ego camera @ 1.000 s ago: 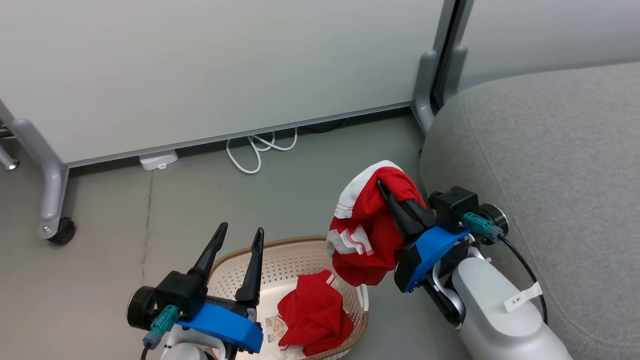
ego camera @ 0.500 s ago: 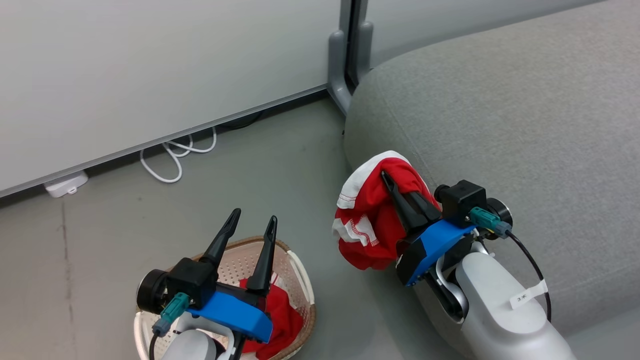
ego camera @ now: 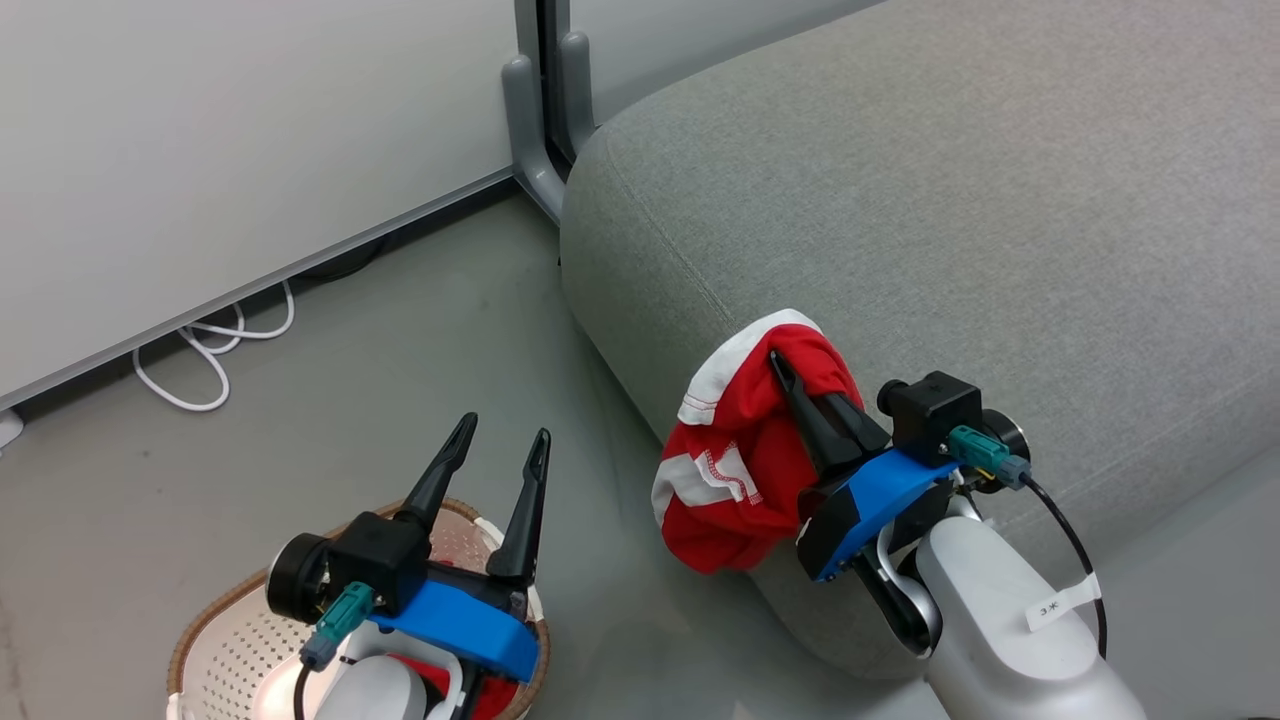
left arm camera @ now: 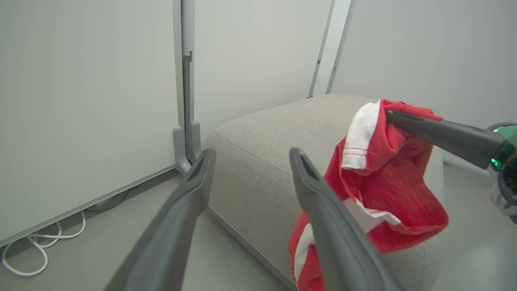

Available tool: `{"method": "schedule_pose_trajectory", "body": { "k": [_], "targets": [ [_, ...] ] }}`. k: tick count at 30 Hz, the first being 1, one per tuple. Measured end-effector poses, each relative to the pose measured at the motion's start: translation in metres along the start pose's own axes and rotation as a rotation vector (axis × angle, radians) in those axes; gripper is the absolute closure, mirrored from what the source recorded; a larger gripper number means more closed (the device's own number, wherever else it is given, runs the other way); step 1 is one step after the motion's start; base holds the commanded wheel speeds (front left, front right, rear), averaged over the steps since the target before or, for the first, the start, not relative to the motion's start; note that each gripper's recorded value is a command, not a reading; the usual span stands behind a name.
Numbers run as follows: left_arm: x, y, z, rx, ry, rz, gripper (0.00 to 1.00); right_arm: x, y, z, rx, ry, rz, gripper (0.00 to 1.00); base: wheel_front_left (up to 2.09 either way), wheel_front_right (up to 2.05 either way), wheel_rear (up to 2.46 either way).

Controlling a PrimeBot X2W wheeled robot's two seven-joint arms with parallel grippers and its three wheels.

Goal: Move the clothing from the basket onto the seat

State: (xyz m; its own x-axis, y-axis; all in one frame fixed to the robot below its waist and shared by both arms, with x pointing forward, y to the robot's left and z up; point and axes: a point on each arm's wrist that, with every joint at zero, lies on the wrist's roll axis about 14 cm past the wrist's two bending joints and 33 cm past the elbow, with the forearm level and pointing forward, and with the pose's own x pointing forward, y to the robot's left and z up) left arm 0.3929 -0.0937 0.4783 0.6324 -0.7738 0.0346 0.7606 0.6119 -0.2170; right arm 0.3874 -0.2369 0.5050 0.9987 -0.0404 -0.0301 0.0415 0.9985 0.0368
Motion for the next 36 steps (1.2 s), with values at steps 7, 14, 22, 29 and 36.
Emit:
{"method": "schedule_pose_trajectory", "body": {
  "k": [7,14,22,29,36],
  "targets": [
    [0.002,-0.003,-0.003,-0.002,0.006,-0.014,0.0,-0.002,-0.004,-0.001,0.003,0.0,-0.014,1.0,0.0,0.0,0.0],
    [0.001,0.003,-0.004,0.001,0.007,-0.006,0.0,0.008,-0.009,0.001,0.02,-0.005,-0.03,1.0,0.0,0.0,0.0],
    [0.002,0.021,-0.008,0.001,0.004,0.017,0.0,0.056,-0.035,0.049,-0.008,-0.093,-0.074,1.0,0.0,0.0,0.0],
    [0.006,0.048,-0.021,-0.002,0.013,0.036,0.0,0.097,-0.088,0.1,-0.088,-0.172,-0.154,1.0,0.0,0.0,0.0],
    [0.014,0.071,-0.035,0.005,0.012,0.028,0.0,0.117,-0.163,0.127,-0.089,-0.245,-0.322,1.0,0.0,0.0,0.0]
  ]
}}
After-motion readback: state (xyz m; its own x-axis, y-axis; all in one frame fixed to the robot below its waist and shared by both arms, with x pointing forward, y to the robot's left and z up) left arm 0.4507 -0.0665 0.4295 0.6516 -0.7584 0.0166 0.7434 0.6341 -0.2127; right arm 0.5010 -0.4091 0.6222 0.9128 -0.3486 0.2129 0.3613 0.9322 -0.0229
